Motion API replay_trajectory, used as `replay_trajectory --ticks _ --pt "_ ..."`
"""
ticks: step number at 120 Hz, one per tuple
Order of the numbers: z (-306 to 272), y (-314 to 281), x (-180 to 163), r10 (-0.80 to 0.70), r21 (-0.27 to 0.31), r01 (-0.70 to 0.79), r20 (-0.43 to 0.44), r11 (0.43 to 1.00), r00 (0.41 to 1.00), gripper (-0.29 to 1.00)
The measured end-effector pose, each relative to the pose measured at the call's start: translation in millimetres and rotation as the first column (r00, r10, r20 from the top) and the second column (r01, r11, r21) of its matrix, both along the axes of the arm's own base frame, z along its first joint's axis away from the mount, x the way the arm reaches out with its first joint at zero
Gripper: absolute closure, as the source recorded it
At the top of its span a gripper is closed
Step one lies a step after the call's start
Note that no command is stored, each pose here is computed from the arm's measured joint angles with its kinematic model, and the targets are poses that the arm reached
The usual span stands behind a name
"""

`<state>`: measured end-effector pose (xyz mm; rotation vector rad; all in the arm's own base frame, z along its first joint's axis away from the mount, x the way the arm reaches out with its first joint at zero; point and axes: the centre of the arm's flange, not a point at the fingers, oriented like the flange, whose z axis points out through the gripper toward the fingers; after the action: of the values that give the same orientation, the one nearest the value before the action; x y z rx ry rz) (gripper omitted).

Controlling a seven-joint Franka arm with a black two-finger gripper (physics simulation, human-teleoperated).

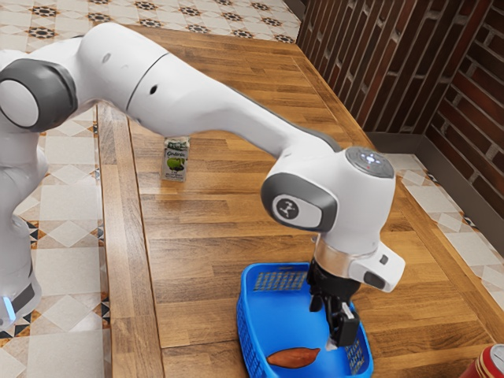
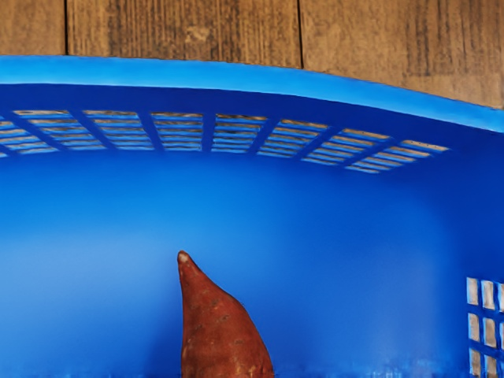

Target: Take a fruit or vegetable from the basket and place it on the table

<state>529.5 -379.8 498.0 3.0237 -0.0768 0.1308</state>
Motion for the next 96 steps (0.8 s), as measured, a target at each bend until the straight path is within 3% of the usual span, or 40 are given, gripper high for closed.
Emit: replay_trajectory --ticks 26,96 --pt "-23.0 -2.5 -21.2 0.02 -0.033 -0.022 -0.054 0.999 0.998 0.07" --pt "-63.6 9.4 -10.2 0.099 -0.065 -0.106 -0.103 0.992 0.99 0.12"
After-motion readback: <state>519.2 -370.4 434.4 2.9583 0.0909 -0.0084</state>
